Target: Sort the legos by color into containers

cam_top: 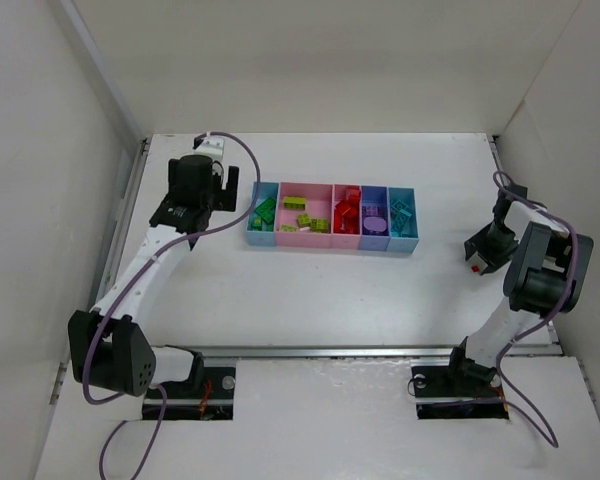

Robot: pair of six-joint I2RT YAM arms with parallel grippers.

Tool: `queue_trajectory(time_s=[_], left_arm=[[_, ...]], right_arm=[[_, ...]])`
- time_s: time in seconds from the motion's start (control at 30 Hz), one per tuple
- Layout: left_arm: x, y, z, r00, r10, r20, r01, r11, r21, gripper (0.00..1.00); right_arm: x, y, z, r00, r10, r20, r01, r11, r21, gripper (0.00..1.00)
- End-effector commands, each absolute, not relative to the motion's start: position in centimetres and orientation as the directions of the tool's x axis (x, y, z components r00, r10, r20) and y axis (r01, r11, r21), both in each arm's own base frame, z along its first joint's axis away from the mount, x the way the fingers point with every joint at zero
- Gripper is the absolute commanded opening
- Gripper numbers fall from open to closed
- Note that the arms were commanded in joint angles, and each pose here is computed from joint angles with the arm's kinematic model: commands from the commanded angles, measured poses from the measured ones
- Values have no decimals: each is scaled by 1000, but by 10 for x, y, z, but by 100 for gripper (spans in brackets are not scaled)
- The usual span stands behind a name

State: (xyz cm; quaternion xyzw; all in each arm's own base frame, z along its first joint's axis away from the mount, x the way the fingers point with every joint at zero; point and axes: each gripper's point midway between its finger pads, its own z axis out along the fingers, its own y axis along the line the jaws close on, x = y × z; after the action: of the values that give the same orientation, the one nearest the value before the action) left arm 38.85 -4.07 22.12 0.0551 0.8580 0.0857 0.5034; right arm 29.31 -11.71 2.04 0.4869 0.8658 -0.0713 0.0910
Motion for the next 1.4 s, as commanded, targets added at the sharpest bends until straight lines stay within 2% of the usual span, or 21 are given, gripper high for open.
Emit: queue_trajectory(time_s=[0.0,0.13,0.2,0.3,0.4,0.5,0.53,0.63,0.7,0.93,0.97,1.1,1.13,1.33,1.37], left_arm=[[386,-36,232,-458,138,-878,-36,984,173,100],[387,-28,232,-460,129,-878,-55,983,173,100],[390,-25,233,-460,124,-879,-65,983,173,100],[395,-22,235,-461,120,-879,-74,982,173,100],[397,-19,236,-455,125,-881,-79,980,180,100],[399,-19,235,-456,134,-880,-75,979,188,100],[399,-15,235,-457,130,-880,-84,979,188,100],[399,-15,235,-457,130,-880,-84,979,188,100],[399,-15,235,-457,130,-880,-84,979,188,100],[401,-15,237,-449,128,-884,-86,979,186,100],[400,-15,233,-457,130,-880,-84,979,188,100],[398,-15,236,-449,128,-884,-86,979,186,100],[398,-15,236,-449,128,-884,-86,979,186,100],[397,-15,232,-457,130,-880,-84,979,188,100],[397,-15,232,-457,130,-880,-84,979,188,100]], right_arm=[[310,-128,24,-446,847,-289,886,463,-10,61],[312,-118,14,-412,878,-244,902,430,24,58],[314,-121,19,-393,879,-269,908,418,40,54],[308,-120,16,-385,883,-269,914,406,24,54],[301,-110,10,-386,896,-221,915,402,31,54],[294,-99,2,-395,899,-191,913,407,30,54],[294,-99,2,-395,899,-191,913,407,30,49],[292,-92,0,-428,883,-193,898,439,14,48],[292,-87,0,-450,872,-195,889,458,-1,41],[286,-86,-5,-460,868,-187,885,466,-11,40],[286,-86,-5,-460,868,-187,885,466,-11,36],[286,-86,-5,-460,868,-187,885,466,-11,28],[286,-86,-5,-460,868,-187,885,466,-11,20],[287,-83,-4,-477,858,-194,875,485,-6,0],[287,-83,-4,-477,857,-194,875,485,-6,0]])
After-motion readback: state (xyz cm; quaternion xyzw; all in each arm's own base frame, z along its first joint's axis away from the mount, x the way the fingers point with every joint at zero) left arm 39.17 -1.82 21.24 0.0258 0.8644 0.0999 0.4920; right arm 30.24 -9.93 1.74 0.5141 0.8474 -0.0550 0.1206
